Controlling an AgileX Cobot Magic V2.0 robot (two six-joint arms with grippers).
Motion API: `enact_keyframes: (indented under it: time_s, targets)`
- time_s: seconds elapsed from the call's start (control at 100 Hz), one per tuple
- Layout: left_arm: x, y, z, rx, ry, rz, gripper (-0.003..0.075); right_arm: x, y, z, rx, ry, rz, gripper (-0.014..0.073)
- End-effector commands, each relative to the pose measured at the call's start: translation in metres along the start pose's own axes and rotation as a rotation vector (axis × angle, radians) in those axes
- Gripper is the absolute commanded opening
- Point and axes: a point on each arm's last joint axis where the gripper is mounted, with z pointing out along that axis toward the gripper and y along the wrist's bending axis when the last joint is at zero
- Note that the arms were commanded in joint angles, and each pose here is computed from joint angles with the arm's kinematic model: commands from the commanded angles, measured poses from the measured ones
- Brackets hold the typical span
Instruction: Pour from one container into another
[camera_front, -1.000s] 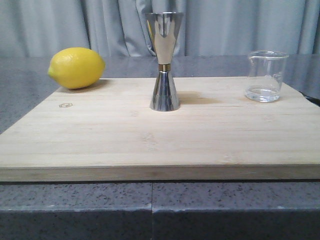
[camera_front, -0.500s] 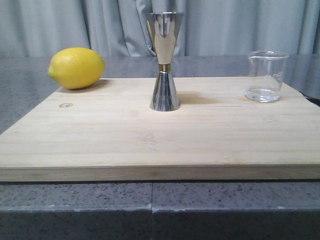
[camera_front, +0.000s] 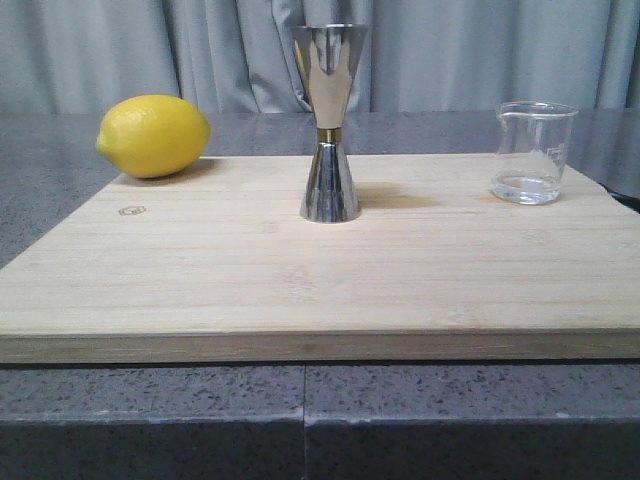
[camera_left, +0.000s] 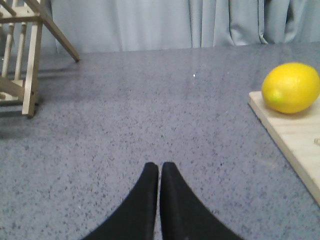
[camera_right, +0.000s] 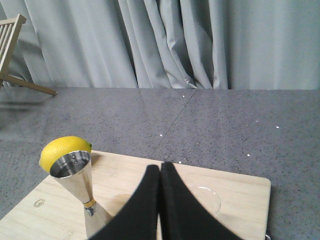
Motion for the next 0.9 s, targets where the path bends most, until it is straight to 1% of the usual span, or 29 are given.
enact_keyframes:
  time_s: [0.0,0.27,0.29,0.33,0.42,0.89]
  targets:
    - [-0.001,0.001,-0.001,-0.025,-0.131,-0.006,-0.0019,-0.009,-0.002,-0.002,0.036,-0.034,-0.025,-0.0071]
    - [0.031,0.002,0.009,-0.051,-0.219,-0.029,-0.0019,-0.009,-0.002,-0.002,0.036,-0.034,-0.025,-0.0071]
    - [0.030,0.002,0.009,-0.053,-0.230,-0.030,-0.0019,-0.009,-0.002,-0.002,0.036,-0.034,-0.025,-0.0072]
    - [0.031,0.002,0.009,-0.049,-0.210,-0.030,-0.0019,-0.009,-0.002,-0.002,0.036,-0.034,-0.025,-0.0071]
    - [0.029,0.002,0.009,-0.055,-0.232,-0.011,-0.0019,-0.009,-0.002,-0.002,0.036,-0.034,-0.025,-0.0071]
    - [0.029,0.002,0.009,-0.055,-0.232,-0.014,-0.0019,-0.009,-0.002,-0.002,0.036,-0.034,-0.025,-0.0071]
